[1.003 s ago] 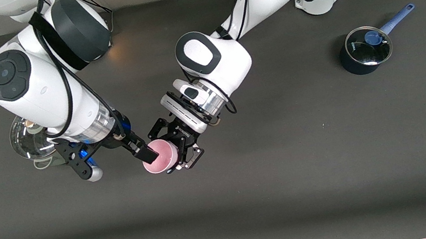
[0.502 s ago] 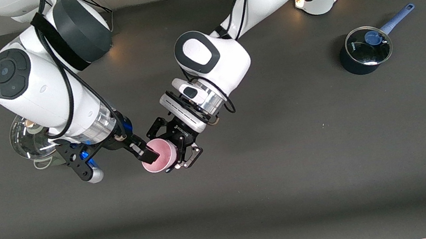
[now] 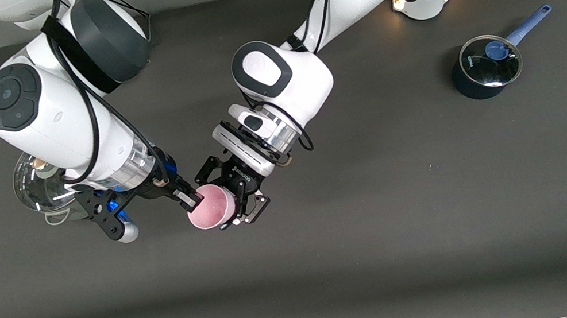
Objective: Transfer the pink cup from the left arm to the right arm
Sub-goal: 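Hold the cup with the left gripper while the right gripper grasps it, then open the left gripper while the right gripper pulls the cup away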
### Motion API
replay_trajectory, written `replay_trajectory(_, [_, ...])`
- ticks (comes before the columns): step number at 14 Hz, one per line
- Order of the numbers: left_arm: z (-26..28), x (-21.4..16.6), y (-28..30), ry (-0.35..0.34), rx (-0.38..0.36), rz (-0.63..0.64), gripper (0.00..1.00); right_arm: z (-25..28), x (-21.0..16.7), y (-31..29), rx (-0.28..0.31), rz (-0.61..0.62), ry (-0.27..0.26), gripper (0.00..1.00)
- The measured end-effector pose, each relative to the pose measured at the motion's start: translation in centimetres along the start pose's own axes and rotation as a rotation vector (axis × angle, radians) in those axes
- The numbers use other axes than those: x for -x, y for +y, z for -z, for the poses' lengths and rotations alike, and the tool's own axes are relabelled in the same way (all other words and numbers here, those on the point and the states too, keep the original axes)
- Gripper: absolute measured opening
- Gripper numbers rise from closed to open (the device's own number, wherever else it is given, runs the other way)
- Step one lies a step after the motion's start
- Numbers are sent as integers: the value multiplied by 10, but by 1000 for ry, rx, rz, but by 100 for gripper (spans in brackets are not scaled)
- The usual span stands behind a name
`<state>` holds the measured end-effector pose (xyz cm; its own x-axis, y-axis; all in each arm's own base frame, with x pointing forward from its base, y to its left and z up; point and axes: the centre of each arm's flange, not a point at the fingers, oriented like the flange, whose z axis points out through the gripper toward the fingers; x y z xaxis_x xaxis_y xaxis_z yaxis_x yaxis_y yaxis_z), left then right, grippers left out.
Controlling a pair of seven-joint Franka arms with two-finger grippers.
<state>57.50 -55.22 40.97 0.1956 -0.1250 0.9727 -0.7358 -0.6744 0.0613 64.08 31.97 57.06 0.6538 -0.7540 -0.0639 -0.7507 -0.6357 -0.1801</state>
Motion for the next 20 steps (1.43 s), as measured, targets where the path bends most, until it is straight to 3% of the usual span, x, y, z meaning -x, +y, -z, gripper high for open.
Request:
replay_trajectory(8, [3,-3,8,0,-30,17,64,4,1,1,4,4,-2,5])
replay_trajectory(9, [4,-6,5,7,-36,7,70,6,1,0,-1,4,2,5])
replay_trajectory(12, [7,-20,6,30,-37,20,100,11,-18,-2,-45,-3,67,5])
replay_trajectory(16, [11,-28,1,42,-45,7,100,20,-66,8,-78,-1,118,5])
replay_trajectory(20, [18,-35,-46,18,-13,-47,100,34,-160,47,-73,-6,162,5])
